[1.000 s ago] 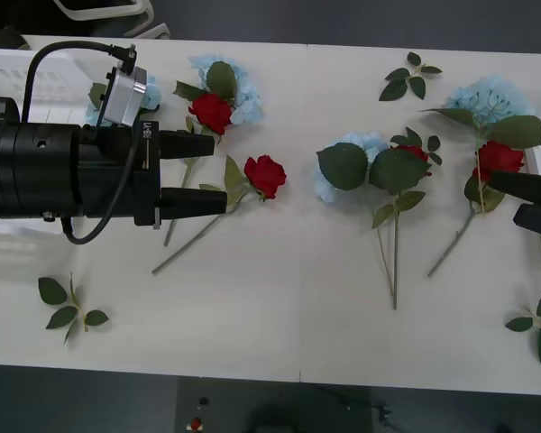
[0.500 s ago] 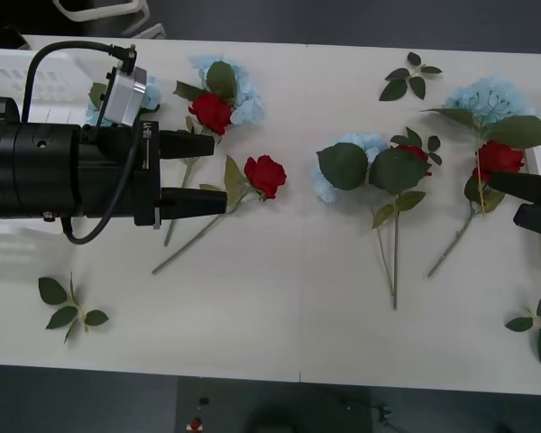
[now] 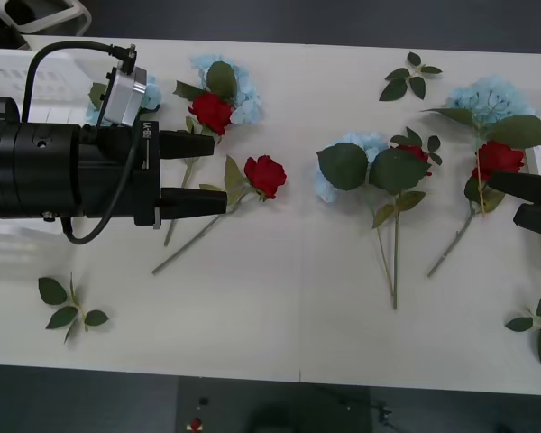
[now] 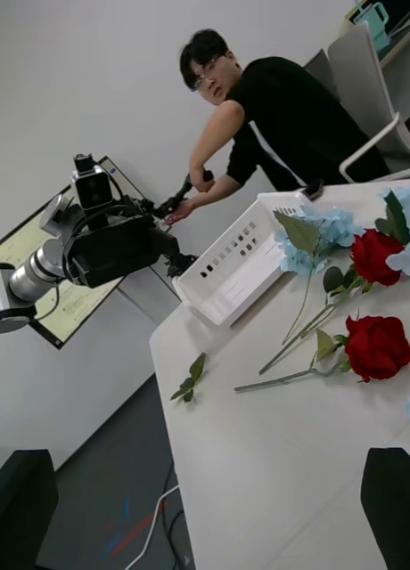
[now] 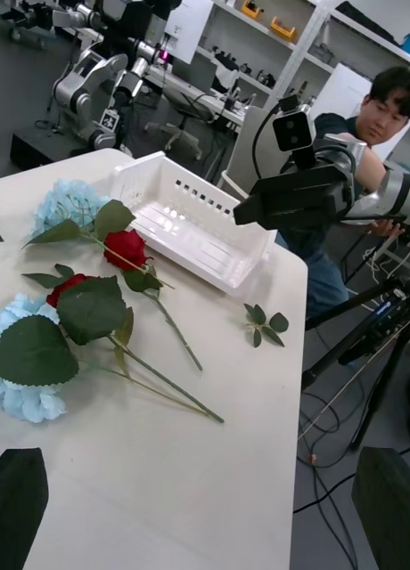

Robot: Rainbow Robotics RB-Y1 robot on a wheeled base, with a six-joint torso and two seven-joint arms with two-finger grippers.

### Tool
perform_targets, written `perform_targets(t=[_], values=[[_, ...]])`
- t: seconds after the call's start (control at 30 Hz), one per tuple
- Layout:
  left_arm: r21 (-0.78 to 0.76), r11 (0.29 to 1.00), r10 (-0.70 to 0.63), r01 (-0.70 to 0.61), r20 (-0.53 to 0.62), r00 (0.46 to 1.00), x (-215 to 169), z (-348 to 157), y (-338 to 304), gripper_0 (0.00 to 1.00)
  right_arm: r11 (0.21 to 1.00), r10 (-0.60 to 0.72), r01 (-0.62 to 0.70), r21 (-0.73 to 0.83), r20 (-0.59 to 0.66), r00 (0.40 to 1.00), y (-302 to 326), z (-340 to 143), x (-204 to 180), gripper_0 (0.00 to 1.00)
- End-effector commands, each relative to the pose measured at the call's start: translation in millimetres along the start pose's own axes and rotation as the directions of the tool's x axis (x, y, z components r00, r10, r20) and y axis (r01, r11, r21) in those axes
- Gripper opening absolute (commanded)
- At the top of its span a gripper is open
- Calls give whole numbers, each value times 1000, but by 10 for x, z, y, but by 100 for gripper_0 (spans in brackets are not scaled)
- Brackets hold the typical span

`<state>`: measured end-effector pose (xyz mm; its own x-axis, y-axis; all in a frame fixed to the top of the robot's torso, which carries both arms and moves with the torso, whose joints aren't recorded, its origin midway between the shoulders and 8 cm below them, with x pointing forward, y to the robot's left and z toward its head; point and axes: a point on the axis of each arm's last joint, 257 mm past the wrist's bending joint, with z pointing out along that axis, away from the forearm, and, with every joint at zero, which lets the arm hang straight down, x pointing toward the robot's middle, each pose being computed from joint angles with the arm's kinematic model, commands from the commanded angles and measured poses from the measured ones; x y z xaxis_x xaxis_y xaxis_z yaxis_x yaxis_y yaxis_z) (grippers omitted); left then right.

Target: Put the red flowers into the right box and the blue flowers into the left box

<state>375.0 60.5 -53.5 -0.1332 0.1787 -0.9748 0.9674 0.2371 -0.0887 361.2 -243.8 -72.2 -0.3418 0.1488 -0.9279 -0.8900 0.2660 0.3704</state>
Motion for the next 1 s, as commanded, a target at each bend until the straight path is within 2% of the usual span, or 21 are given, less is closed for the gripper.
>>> perform_targets(t=[0.03, 0.3, 0.33, 0.5, 0.53, 0.57, 0.6, 0.67, 0.8, 0.93, 1.0], values=[[-3, 999, 44, -44, -5, 999, -98, -28, -3, 100, 999, -46, 46, -19, 10, 999, 55, 43, -137, 100], [-3, 999, 44, -44, -5, 999, -98, -28, -3, 100, 999, -46, 46, -19, 10, 999, 55, 43, -137, 100], [-4, 999, -49, 49, -9, 999, 205, 13, 5, 100, 999, -46, 46, -19, 10, 999, 55, 43, -137, 100], [-1, 999, -40, 40, -22, 999, 273, 23, 28, 100, 999, -46, 46, -19, 10, 999, 55, 43, -137, 100], [3, 999, -34, 34, -28, 999, 267, 27, 22, 100, 999, -46, 46, -19, 10, 999, 55, 43, -137, 100], [2, 1000, -30, 30, -25, 999, 229, 29, 34, 100, 999, 52, -52, 8, 24, 998, -45, 43, 239, 100], [-2, 1000, -28, 27, -21, 999, 200, 25, 53, 100, 998, 56, -57, 12, 28, 998, -57, 44, 256, 100], [-21, 999, -30, 29, -15, 999, 132, 0, 163, 100, 999, 45, -46, 19, 27, 999, -70, 35, 213, 99], [-65, 997, -41, 41, -1, 999, -17, -39, 470, 100, 998, 12, -13, 58, 10, 1000, -145, 28, 95, 87], [-119, 991, -62, 63, 8, 998, -150, -119, 800, 100, 994, -30, 32, 102, -20, 999, -196, 22, -41, 87], [-194, 975, -110, 106, -10, 994, -223, -254, 1209, 100, 983, -79, 90, 159, -72, 994, -284, 15, -142, 87]])
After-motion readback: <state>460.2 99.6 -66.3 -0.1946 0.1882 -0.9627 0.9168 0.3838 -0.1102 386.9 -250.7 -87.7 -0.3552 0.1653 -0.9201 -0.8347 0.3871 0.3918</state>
